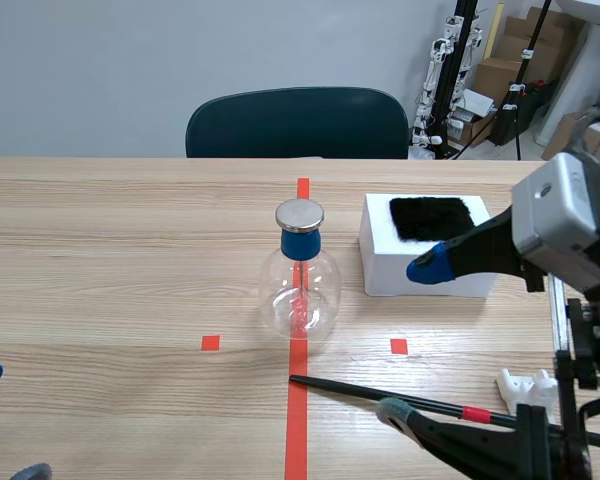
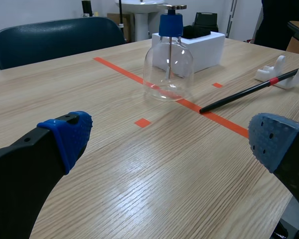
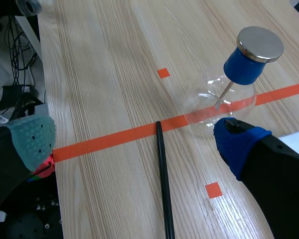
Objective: Do the electroscope experiment. put the rod down on the box
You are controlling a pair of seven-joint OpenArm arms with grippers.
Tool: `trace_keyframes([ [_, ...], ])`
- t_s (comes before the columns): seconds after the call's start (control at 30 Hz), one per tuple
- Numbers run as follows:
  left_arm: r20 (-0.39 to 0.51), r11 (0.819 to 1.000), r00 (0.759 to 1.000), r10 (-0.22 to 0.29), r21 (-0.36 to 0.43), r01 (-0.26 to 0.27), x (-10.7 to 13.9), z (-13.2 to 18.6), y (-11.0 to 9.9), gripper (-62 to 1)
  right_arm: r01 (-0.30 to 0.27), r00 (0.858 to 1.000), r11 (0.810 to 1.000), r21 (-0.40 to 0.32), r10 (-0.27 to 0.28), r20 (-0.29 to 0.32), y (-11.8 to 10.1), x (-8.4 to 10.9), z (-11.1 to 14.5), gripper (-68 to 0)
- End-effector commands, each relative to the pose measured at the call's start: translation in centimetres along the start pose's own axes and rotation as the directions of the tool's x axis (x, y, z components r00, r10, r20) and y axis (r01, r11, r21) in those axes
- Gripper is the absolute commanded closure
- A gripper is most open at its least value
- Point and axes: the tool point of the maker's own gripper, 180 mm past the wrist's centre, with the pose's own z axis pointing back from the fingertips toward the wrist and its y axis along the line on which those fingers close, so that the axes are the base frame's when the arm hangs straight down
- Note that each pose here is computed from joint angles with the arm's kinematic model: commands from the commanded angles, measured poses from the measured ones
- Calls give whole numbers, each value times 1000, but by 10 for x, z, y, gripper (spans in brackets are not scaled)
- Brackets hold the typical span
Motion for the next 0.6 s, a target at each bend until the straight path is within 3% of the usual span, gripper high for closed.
trace_keyframes([
  [0.0,22,1000,1000,-5,0,5,6,-1,3,-623,-11,999,1000,-5,11,38,-4,10,1,-679],
  [0.57,22,1000,1000,-5,0,5,6,-1,3,-623,-10,1000,1000,-4,10,20,-4,7,1,-679],
])
